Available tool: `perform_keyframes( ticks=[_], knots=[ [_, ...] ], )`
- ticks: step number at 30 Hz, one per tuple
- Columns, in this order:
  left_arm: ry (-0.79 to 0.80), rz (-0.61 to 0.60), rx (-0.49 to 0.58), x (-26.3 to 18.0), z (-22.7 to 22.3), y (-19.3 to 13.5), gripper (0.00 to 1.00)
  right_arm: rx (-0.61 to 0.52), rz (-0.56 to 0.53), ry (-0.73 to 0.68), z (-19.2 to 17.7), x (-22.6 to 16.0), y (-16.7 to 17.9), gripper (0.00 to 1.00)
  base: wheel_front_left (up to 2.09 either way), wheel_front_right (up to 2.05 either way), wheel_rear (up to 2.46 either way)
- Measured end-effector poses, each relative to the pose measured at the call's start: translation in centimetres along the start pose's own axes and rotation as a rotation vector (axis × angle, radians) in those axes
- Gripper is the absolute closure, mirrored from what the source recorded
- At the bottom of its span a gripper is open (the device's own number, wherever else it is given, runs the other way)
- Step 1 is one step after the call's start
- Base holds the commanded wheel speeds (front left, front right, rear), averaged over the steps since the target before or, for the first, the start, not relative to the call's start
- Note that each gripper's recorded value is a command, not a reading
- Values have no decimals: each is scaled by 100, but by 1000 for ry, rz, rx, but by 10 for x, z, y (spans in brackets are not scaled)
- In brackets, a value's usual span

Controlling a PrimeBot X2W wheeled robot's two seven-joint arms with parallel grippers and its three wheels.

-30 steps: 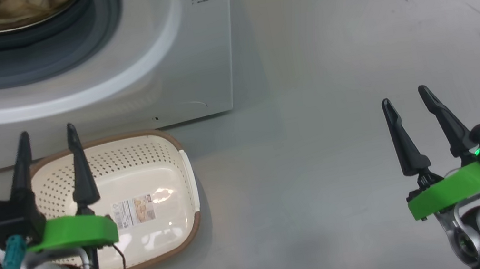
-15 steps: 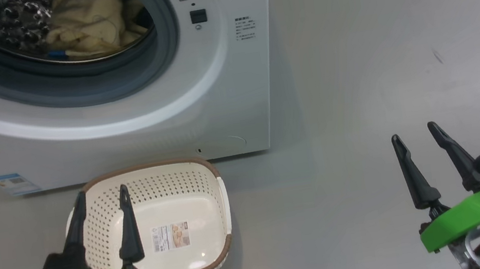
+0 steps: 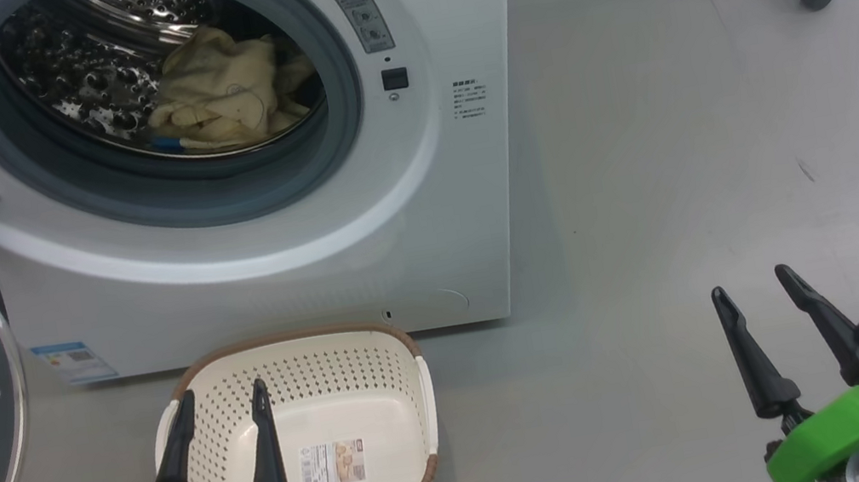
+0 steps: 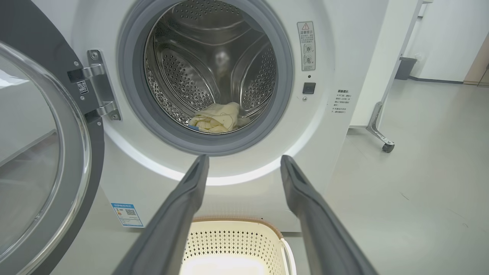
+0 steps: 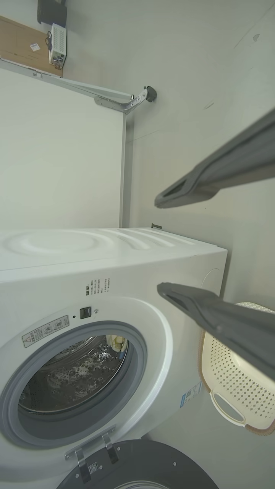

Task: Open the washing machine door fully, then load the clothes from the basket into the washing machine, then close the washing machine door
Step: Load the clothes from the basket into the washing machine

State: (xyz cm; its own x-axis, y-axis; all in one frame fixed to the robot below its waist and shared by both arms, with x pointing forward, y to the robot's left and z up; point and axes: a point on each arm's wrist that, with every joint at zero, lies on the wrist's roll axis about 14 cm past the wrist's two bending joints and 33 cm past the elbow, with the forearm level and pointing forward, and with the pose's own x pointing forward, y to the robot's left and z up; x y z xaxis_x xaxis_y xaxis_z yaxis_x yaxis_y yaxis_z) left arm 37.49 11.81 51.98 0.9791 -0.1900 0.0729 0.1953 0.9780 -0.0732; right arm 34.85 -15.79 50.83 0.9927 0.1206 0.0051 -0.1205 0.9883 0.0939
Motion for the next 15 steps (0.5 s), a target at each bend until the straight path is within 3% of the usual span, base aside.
perform_keyframes(
  ticks=[15],
  knots=[
    [-7, -8, 5, -6, 3, -3, 0, -3, -6, 3, 3, -10, -1, 0, 0, 0, 0]
  ],
)
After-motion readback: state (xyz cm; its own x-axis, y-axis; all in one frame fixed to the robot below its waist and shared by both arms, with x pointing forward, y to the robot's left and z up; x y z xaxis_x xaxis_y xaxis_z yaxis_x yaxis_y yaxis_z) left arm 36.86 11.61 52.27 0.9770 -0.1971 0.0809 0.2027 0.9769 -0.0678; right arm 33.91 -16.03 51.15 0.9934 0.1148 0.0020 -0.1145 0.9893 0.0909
